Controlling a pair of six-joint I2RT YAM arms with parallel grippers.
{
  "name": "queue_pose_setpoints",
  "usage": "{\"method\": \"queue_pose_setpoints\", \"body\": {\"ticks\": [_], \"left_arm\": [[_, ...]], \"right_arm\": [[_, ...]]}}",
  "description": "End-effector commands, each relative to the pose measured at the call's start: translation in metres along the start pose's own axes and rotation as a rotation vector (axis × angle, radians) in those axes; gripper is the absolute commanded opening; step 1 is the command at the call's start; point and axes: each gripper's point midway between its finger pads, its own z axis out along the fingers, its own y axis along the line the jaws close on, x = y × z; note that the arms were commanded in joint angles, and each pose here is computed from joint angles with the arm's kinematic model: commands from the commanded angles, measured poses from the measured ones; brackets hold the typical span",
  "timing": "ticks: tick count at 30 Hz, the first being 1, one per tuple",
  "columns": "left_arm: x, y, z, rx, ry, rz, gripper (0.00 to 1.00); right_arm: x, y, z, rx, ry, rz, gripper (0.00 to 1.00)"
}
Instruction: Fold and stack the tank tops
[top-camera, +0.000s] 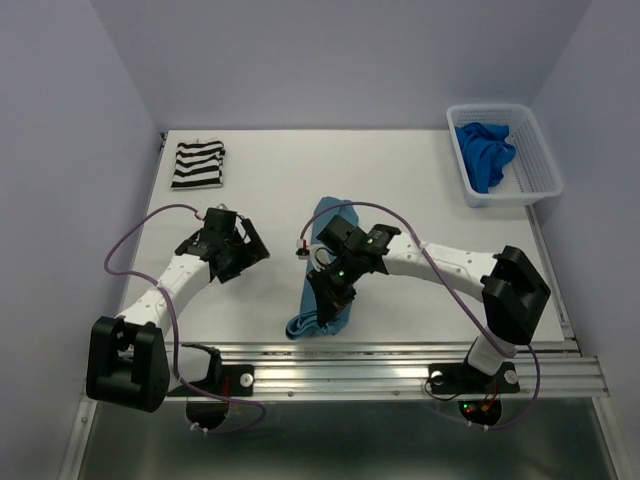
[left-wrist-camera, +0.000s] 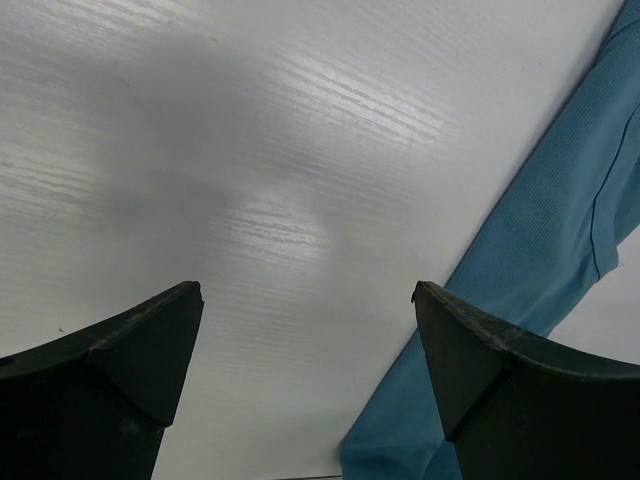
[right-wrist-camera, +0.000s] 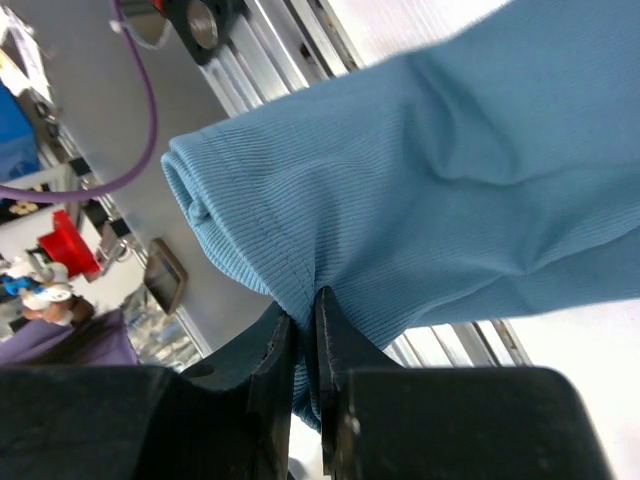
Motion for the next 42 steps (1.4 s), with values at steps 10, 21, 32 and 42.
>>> {"method": "queue_pose_setpoints", "body": {"ticks": [10, 21, 32, 42], "left_arm": [[-0.015, -0.011, -0.006, 0.032, -0.037, 0.036, 0.99], [-0.017, -0.012, -0.001, 0.021, -0.025, 0.048, 0.99], [-0.016, -0.012, 0.001, 0.025, -0.014, 0.053, 0.99], [-0.013, -0.011, 0.005, 0.023, -0.001, 0.053, 0.99]], "right_arm": [[-0.063, -0.022, -0.058, -0.010, -0.196, 0.074, 0.15], [-0.088, -0.079, -0.079, 0.096, -0.251, 0.138, 0.16], [-0.111, -0.124, -0.075, 0.193, -0.292, 0.082, 0.19], [-0.126, -0.156, -0.072, 0.297, -0.317, 0.078, 0.24]]}}
